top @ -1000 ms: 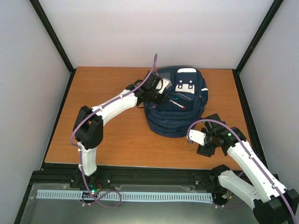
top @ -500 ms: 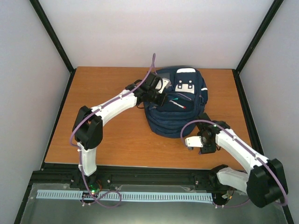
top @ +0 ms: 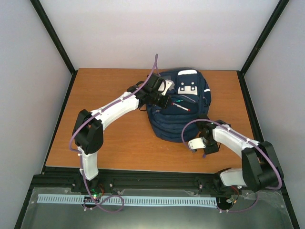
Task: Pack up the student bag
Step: Pick up the stationery from the center of the board.
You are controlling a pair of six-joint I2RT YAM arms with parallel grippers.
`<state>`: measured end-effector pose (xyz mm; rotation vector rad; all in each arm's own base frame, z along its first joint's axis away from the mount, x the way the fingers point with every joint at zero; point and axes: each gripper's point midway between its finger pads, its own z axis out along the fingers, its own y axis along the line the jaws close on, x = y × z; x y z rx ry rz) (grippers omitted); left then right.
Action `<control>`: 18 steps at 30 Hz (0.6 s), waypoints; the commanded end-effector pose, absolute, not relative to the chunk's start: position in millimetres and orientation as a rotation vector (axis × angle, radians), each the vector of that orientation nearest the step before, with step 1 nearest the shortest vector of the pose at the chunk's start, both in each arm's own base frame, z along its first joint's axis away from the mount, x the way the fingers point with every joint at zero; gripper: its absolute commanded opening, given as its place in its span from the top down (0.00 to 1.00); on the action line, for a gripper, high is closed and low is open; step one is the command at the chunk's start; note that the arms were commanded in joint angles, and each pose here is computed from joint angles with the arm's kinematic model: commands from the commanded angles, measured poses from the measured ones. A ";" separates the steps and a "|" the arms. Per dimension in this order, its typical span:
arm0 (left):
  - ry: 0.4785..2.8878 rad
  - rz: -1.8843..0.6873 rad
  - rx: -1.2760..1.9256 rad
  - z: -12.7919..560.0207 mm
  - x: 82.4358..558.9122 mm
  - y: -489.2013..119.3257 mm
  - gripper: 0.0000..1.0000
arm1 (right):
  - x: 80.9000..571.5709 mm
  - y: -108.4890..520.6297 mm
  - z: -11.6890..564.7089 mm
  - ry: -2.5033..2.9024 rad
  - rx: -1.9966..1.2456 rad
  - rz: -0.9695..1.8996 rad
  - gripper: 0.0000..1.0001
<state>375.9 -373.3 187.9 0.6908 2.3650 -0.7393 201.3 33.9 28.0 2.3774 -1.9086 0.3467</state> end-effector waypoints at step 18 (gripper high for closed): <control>2.287 -0.853 0.664 234.7 367.7 -378.8 0.95 | 186.5 31.1 17.3 -2.031 2.177 0.238 0.80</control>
